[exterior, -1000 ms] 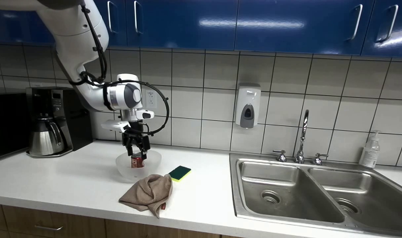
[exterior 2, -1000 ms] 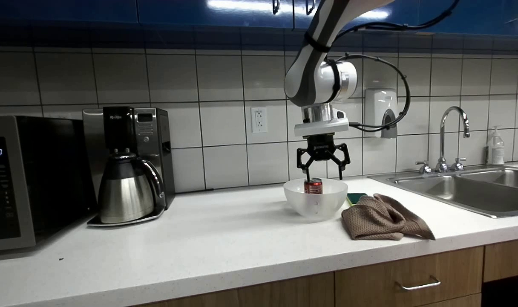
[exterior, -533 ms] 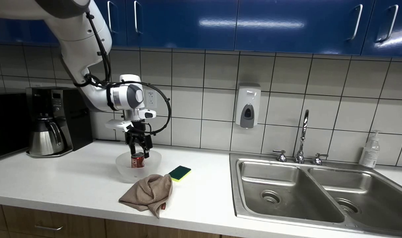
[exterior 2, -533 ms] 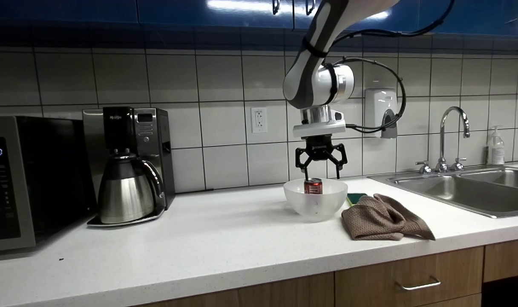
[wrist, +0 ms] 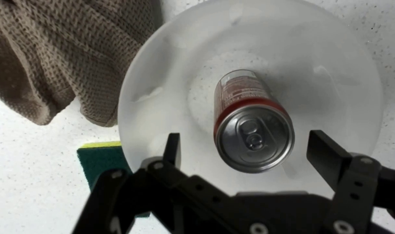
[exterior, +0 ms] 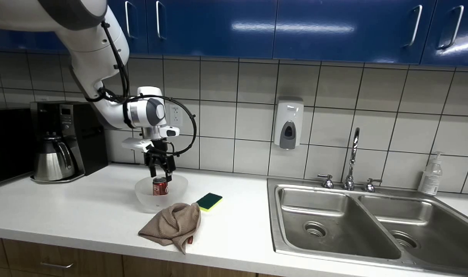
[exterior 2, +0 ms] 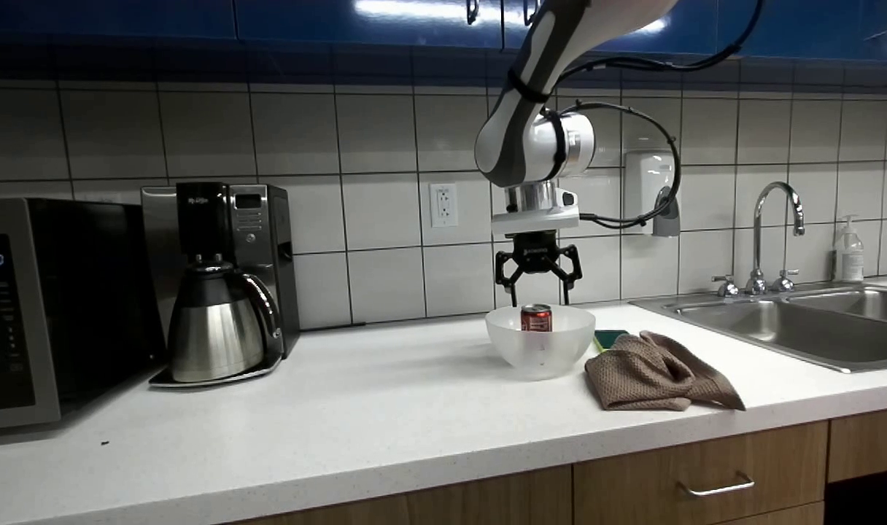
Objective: Bring the can closer to the sink
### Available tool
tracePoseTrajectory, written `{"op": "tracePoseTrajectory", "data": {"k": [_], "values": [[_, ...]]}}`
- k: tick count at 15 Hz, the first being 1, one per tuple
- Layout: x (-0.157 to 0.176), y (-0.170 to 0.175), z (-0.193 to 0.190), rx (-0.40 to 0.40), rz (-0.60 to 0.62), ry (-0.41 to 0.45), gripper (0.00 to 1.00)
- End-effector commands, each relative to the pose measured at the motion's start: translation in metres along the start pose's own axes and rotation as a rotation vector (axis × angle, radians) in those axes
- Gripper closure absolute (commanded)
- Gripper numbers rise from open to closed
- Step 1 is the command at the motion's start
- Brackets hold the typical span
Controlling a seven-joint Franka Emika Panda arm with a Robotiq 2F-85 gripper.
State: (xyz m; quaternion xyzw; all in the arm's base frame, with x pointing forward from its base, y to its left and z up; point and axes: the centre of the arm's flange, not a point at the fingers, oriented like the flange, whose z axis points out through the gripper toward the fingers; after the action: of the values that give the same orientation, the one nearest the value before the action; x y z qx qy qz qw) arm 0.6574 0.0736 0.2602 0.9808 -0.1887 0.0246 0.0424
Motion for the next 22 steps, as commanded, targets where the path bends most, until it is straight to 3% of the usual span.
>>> {"op": "tracePoseTrajectory", "data": {"k": [1,11,22], "values": [[0.005,-0.017,0.010,0.020,-0.002,0.002,0.00],[-0.003,-0.027,0.042,0.002,-0.036,0.001,0.00],[0.001,-0.024,0.045,-0.003,-0.032,0.000,0.00]]}}
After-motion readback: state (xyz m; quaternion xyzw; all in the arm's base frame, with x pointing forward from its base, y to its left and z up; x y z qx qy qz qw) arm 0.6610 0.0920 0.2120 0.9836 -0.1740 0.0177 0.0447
